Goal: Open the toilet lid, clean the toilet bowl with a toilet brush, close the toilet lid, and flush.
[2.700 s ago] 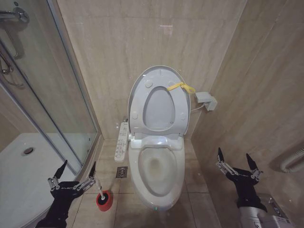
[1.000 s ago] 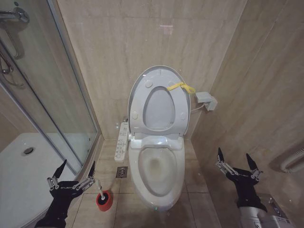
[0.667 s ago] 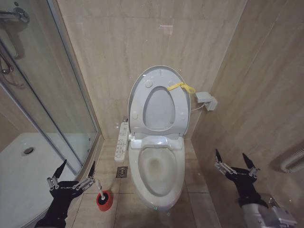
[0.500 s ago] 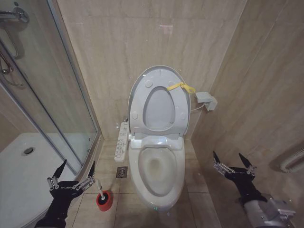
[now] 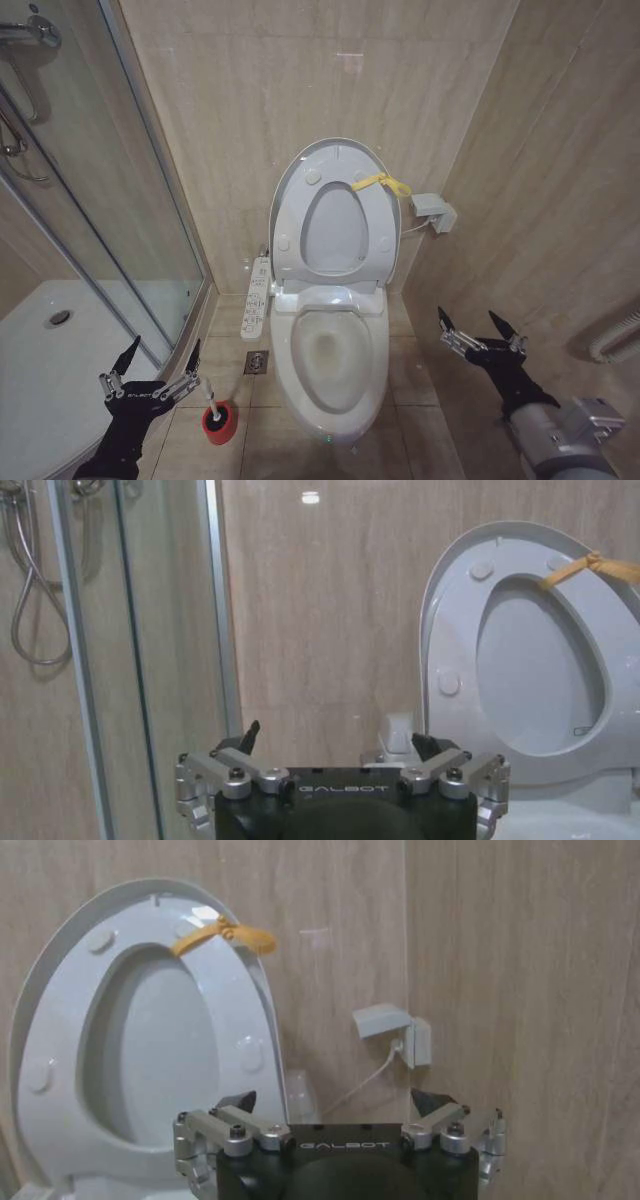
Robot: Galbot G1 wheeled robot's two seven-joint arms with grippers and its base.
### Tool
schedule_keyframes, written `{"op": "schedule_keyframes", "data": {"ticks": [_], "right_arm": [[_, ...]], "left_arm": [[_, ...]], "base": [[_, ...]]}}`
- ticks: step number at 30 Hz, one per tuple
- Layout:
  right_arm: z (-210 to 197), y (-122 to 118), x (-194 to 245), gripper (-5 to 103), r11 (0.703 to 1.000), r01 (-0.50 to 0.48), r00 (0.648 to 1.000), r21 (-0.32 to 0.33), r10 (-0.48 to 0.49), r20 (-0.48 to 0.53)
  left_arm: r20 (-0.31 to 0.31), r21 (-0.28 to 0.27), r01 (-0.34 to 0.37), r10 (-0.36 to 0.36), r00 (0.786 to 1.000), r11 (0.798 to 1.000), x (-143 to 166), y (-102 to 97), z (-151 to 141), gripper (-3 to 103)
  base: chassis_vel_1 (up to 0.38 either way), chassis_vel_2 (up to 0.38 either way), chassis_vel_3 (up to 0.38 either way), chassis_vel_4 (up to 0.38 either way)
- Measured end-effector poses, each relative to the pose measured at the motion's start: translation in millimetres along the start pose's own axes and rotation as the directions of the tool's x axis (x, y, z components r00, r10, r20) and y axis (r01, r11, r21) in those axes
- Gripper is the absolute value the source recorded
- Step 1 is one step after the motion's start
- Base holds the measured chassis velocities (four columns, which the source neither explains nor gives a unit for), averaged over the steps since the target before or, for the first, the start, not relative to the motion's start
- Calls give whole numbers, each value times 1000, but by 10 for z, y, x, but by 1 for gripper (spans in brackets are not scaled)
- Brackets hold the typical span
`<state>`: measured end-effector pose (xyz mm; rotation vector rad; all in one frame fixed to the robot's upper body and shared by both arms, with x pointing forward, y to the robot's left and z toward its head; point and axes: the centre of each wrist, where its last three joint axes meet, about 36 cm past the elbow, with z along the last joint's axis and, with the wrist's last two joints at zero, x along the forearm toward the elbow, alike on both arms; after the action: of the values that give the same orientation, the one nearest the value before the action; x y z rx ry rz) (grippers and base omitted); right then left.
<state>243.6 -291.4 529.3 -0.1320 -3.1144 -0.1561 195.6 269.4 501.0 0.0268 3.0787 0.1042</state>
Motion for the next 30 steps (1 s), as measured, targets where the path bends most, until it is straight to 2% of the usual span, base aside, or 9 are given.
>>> {"op": "schedule_keyframes", "data": {"ticks": [8, 14, 20, 25, 30], "right_arm": [[124, -117, -349, 100, 1000, -17, 1000, -13, 17, 23], [278, -346, -907, 100, 999, -51, 997, -18, 53, 62], [322, -478, -1386, 100, 998, -65, 993, -19, 66, 97], [282, -446, -1745, 100, 999, -42, 990, -19, 44, 133], [305, -296, -2112, 100, 997, -44, 980, -66, 56, 189]], "left_arm": [[0, 0, 0, 0, 1000, 1000, 0, 0, 0, 100], [0, 0, 0, 0, 1000, 1000, 0, 0, 0, 100], [0, 0, 0, 0, 1000, 1000, 0, 0, 0, 100], [0, 0, 0, 0, 1000, 1000, 0, 0, 0, 100], [0, 0, 0, 0, 1000, 1000, 0, 0, 0, 100]], "base": [[0, 0, 0, 0], [0, 0, 0, 0], [0, 0, 0, 0], [0, 0, 0, 0], [0, 0, 0, 0]]}}
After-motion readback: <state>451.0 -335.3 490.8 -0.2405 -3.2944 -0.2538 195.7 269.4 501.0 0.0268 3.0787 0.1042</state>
